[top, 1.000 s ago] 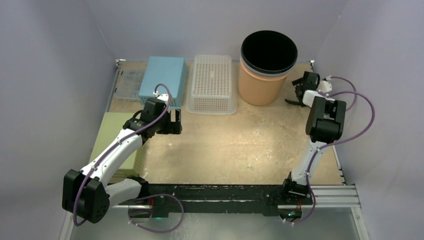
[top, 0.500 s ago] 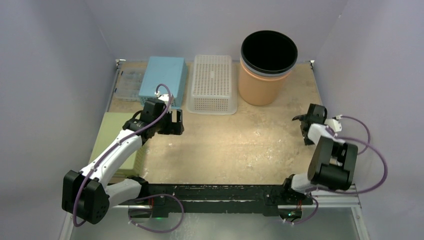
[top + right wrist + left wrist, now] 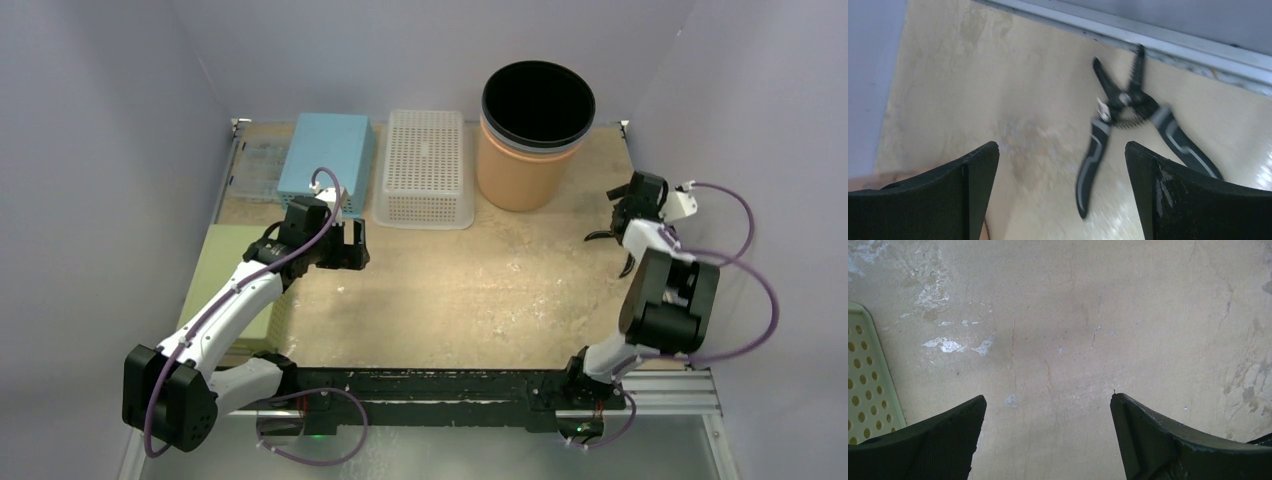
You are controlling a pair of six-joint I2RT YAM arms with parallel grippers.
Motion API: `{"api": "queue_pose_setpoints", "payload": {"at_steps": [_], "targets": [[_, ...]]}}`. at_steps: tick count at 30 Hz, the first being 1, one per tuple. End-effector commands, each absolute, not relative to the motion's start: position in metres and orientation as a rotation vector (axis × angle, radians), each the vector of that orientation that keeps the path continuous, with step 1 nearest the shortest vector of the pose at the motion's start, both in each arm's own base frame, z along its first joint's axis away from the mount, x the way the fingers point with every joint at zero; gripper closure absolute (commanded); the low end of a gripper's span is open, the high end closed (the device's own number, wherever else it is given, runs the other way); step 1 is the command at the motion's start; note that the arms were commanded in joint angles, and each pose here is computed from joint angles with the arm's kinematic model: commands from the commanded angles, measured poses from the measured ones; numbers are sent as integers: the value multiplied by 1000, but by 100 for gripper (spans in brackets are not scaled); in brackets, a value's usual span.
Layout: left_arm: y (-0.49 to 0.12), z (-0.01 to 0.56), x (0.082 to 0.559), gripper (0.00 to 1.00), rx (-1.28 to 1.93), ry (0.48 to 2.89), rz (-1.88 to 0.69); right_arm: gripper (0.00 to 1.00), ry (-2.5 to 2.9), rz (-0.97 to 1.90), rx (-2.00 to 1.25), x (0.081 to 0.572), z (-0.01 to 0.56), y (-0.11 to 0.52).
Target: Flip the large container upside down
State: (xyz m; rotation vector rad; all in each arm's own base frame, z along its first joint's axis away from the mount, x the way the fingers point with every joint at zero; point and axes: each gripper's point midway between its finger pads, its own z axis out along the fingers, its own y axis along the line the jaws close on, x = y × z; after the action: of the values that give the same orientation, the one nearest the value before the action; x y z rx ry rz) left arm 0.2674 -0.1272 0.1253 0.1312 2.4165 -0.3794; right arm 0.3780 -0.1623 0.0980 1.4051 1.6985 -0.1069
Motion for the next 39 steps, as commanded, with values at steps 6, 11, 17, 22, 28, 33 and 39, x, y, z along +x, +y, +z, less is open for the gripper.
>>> {"api": "queue_pose_setpoints", "payload": {"at_steps": [6, 11, 17, 22, 28, 33, 39], "targets": [[-128, 129, 274, 6, 146, 2382, -382, 2, 1720, -77, 1364, 476, 70, -190], [-127, 127, 275, 6, 140, 2389, -371, 2, 1815, -126, 1501, 460, 33, -192], [-128, 125, 274, 6, 146, 2399, -379, 1, 1877, -189, 1641, 388, 1, -171], [-130, 127, 274, 6, 150, 2392, -389, 1, 1860, -316, 1715, 321, 4, -163], [-132, 131, 273, 6, 159, 2376, -411, 1, 1792, -519, 1818, 225, 6, -175], [-137, 130, 272, 6, 177, 2380, -443, 1, 1765, -411, 1821, 206, 18, -168], [-139, 133, 271, 6, 183, 2368, -452, 1, 1769, -405, 1759, 210, 39, -171]]}}
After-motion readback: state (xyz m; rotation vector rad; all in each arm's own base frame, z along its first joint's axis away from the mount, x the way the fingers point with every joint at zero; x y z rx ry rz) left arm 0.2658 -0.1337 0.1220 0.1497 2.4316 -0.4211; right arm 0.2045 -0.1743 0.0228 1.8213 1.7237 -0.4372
